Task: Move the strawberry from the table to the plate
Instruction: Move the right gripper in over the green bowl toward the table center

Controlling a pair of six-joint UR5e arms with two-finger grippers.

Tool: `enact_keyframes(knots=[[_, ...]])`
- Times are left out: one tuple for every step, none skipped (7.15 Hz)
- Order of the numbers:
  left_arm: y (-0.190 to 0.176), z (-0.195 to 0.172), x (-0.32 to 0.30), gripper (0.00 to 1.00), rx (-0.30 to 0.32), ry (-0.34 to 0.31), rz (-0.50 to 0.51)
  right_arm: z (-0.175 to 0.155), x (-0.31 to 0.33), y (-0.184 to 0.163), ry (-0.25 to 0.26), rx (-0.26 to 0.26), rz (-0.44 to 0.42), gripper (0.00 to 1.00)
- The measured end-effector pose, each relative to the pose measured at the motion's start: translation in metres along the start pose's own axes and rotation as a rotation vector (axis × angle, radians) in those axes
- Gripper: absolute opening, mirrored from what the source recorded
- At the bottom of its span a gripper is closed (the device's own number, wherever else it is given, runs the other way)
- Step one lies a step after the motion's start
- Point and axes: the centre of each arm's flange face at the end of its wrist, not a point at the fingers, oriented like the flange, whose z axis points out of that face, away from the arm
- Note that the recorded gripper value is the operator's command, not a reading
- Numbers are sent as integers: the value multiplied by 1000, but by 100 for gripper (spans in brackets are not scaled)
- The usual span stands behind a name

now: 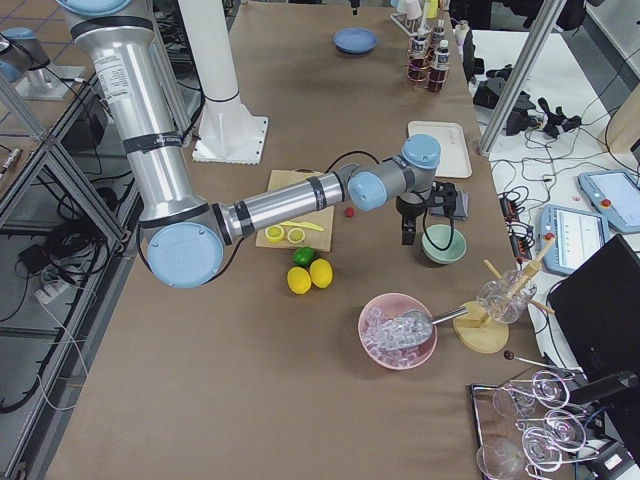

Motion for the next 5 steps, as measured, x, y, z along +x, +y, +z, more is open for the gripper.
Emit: enact_keyframes(knots=[[-3,7,5,98,-3,3,-12,3,-9,4,-4,0,0,100],[-7,17,10,98,3,1,-6,4,-14,7,-8,-1,-4,100],[-11,25,10,98,14,-10,1,4,-18,9,-10,-2,-8,100],[-12,30,11,98,18,-16,6,5,-21,11,-12,-3,-6,100],[-13,34,12,98,16,-17,8,6,-27,14,-14,-2,6,100]])
